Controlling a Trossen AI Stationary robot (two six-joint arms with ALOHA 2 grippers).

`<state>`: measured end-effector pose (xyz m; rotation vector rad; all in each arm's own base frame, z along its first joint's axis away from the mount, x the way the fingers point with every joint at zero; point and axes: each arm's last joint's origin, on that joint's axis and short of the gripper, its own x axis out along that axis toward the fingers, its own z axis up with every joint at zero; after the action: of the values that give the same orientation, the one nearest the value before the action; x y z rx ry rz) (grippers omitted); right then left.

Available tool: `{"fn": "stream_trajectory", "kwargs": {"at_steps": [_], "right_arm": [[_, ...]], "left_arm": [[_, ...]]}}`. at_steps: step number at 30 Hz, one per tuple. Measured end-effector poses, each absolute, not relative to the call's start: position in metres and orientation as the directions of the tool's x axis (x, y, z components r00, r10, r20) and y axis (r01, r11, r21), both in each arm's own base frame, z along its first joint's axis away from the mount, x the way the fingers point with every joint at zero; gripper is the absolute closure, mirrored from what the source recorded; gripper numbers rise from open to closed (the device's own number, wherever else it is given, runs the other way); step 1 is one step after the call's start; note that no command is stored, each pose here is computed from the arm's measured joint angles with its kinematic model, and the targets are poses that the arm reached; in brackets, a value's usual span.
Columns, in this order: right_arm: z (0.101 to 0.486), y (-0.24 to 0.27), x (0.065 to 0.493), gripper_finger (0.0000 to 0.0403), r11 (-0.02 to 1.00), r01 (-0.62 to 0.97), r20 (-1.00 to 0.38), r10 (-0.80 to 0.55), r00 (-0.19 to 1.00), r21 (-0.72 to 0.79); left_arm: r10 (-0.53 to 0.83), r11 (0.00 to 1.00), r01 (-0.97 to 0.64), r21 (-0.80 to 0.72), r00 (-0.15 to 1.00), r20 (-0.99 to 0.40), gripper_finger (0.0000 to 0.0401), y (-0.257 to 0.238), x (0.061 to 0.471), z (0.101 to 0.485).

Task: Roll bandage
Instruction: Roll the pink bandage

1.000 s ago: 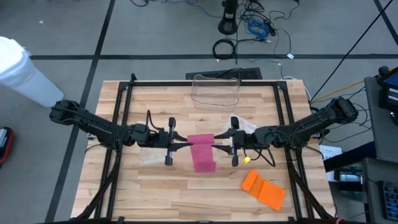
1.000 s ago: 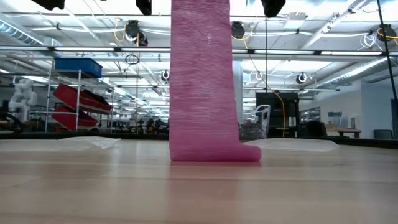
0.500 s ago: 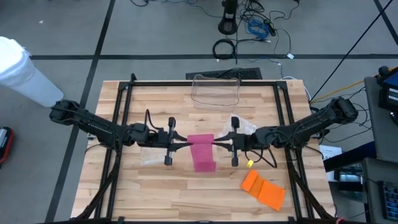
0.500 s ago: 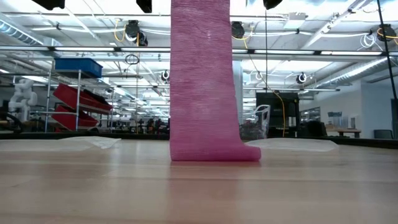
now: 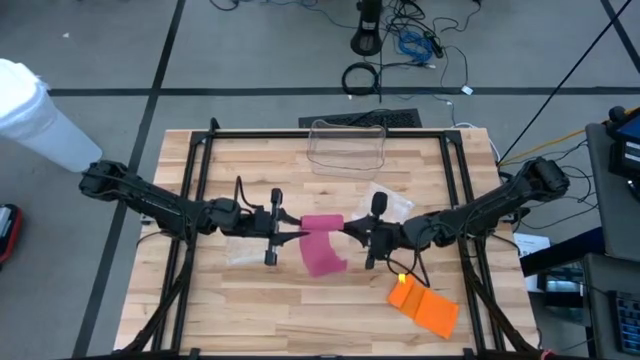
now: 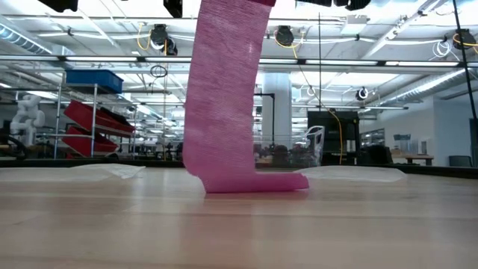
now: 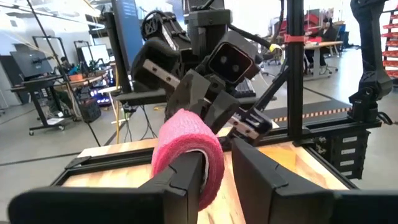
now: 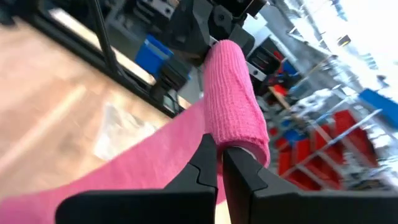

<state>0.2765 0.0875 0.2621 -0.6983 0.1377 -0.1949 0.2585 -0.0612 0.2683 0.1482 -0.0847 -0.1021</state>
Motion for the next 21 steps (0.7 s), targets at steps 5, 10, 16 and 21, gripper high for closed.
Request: {"fn": "stream_trajectory", "kwargs": {"at_steps": [5, 10, 16, 21], "right_arm": [[0.263, 0.098, 0.273, 0.0402, 0.645, 0.112, -0.049, -0.226, 0.973, -0.756], [0.263, 0.101, 0.272, 0.0403, 0.593, 0.098, -0.044, -0.220, 0.975, -0.799], [0.263, 0.101, 0.272, 0.0403, 0.577, 0.094, -0.043, -0.219, 0.975, -0.811], [0.264, 0.101, 0.271, 0.0384, 0.711, 0.129, -0.040, -0.216, 0.976, -0.691]], "left_arm": [[-0.122, 0.988, 0.114, 0.108, 0.990, 0.069, 0.0310, -0.063, 0.259, 0.268], [-0.127, 0.987, 0.121, 0.103, 0.990, 0.055, 0.0313, -0.063, 0.259, 0.266], [-0.126, 0.972, 0.118, 0.203, 0.992, 0.026, 0.0362, -0.063, 0.259, 0.264], [-0.126, 0.950, 0.114, 0.290, 0.992, 0.023, 0.0387, -0.063, 0.259, 0.263]]}}
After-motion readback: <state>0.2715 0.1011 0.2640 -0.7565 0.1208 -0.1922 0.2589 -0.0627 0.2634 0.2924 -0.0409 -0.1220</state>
